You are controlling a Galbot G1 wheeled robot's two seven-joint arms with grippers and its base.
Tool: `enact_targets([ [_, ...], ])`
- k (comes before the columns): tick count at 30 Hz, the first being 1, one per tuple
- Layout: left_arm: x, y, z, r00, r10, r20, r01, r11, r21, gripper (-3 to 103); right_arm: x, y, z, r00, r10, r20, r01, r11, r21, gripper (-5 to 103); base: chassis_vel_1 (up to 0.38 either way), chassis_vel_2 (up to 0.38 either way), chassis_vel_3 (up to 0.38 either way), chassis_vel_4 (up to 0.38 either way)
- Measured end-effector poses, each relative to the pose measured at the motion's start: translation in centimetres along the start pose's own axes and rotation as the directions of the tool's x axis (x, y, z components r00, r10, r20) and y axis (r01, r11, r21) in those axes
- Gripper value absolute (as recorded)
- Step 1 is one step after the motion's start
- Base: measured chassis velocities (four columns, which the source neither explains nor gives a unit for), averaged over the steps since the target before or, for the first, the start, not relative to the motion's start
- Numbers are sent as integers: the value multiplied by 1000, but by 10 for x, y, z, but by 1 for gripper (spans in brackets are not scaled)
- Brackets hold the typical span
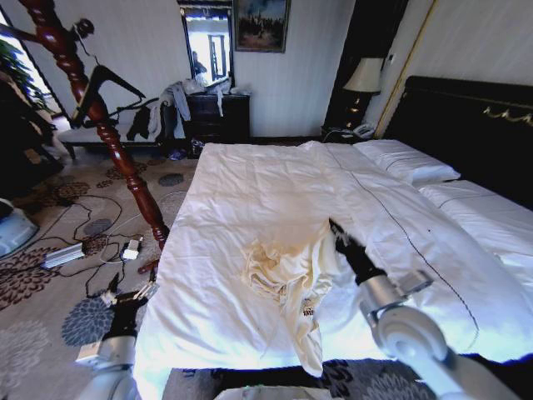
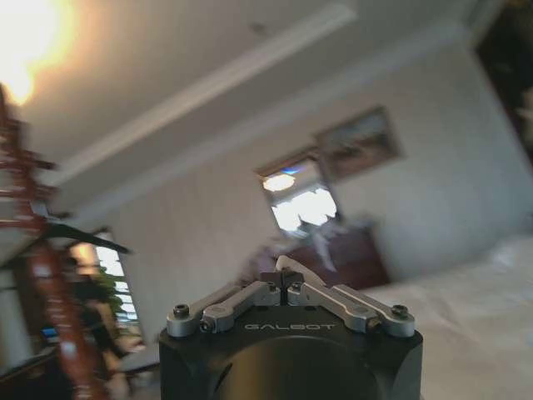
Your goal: Pick up the clothes from the bed and hang them on the clothes hanger.
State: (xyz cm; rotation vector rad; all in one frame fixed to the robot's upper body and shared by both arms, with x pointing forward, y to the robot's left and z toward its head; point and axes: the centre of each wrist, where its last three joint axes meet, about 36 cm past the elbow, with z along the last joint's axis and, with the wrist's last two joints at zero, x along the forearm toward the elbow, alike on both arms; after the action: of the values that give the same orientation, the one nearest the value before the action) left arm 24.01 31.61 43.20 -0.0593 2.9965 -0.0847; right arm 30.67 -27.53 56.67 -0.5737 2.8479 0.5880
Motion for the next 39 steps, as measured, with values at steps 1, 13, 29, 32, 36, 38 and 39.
enact_targets([
  [1, -10, -1, -4, 997, 78, 6, -78, 997, 13, 100, -4, 4, -11, 999, -51, 6, 51, 999, 5, 0, 0, 0, 0, 0],
  [13, -105, -30, -2, 915, 402, 24, -401, 905, 141, 100, -25, 9, -48, 961, -269, -67, 274, 959, 77, 0, 0, 0, 0, 0],
  [29, -83, -132, 55, 711, 701, -51, -685, 707, 178, 100, -29, 1, -56, 965, -245, -94, 256, 958, 131, 0, 0, 0, 0, 0],
  [32, -90, -141, 64, 687, 723, -70, -706, 687, 171, 100, -28, 2, -54, 965, -245, -96, 256, 958, 127, 0, 0, 0, 0, 0],
  [36, -108, -150, 70, 674, 735, -78, -720, 677, 152, 100, -28, 2, -54, 965, -243, -95, 254, 959, 127, 0, 0, 0, 0, 0],
  [38, -120, -154, 72, 672, 737, -76, -724, 675, 141, 100, -28, 1, -53, 966, -241, -94, 251, 960, 127, 0, 0, 0, 0, 0],
  [39, -124, -156, 74, 670, 739, -76, -726, 673, 140, 100, -28, 1, -53, 967, -239, -93, 250, 960, 127, 0, 0, 0, 0, 0],
])
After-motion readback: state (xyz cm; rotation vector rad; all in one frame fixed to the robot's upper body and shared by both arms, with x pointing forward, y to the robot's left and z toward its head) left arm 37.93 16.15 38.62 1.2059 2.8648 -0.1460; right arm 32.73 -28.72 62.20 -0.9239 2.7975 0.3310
